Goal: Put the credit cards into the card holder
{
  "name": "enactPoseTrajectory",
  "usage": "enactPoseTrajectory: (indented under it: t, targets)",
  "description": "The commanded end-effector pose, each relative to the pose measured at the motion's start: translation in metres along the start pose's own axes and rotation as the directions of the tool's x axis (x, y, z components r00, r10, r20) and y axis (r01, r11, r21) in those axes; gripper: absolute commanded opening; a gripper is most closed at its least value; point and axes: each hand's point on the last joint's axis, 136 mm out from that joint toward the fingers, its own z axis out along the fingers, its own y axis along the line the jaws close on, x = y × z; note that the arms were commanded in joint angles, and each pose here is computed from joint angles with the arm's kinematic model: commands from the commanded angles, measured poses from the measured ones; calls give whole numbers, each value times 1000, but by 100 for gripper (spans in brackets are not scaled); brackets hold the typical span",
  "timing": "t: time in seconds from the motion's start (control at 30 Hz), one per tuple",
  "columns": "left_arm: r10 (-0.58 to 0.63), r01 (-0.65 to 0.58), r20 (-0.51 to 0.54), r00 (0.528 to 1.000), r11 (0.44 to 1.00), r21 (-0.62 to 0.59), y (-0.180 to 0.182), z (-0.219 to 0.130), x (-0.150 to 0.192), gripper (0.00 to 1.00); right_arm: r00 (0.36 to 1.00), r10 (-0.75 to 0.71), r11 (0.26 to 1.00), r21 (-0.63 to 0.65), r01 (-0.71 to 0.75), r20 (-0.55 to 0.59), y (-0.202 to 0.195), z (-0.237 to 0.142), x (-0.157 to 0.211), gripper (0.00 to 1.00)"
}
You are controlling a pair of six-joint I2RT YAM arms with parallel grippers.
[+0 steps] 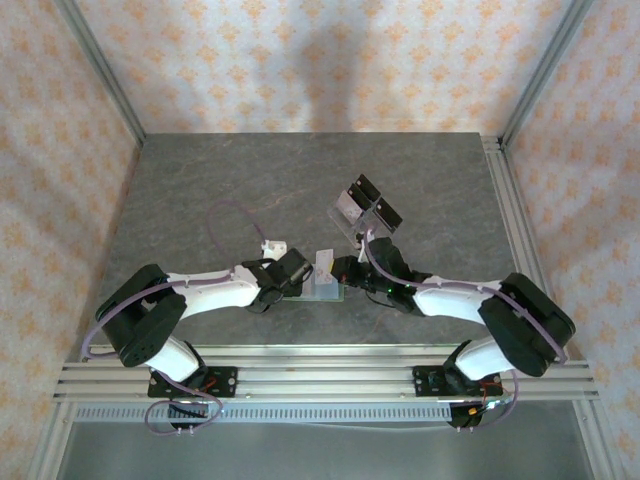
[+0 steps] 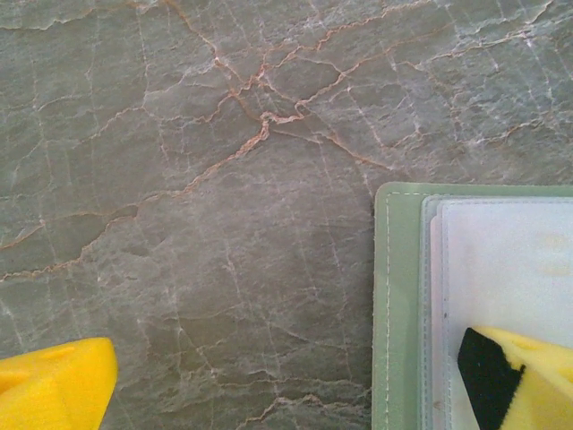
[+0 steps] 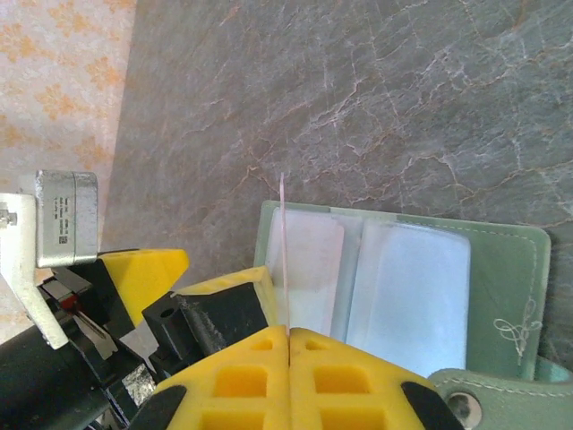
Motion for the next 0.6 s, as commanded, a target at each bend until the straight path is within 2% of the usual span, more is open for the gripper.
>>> enactPoseTrajectory:
  t: [0.0, 0.57]
  targets:
    - [12, -14, -19, 1000, 997, -78, 19, 6, 12, 100, 1000, 6, 999, -48, -4, 29, 4, 4, -1, 0]
    - [2, -4, -21, 1000, 997, -78, 21, 6, 15, 100, 998, 64, 994, -87, -62, 17, -9, 15, 14, 0]
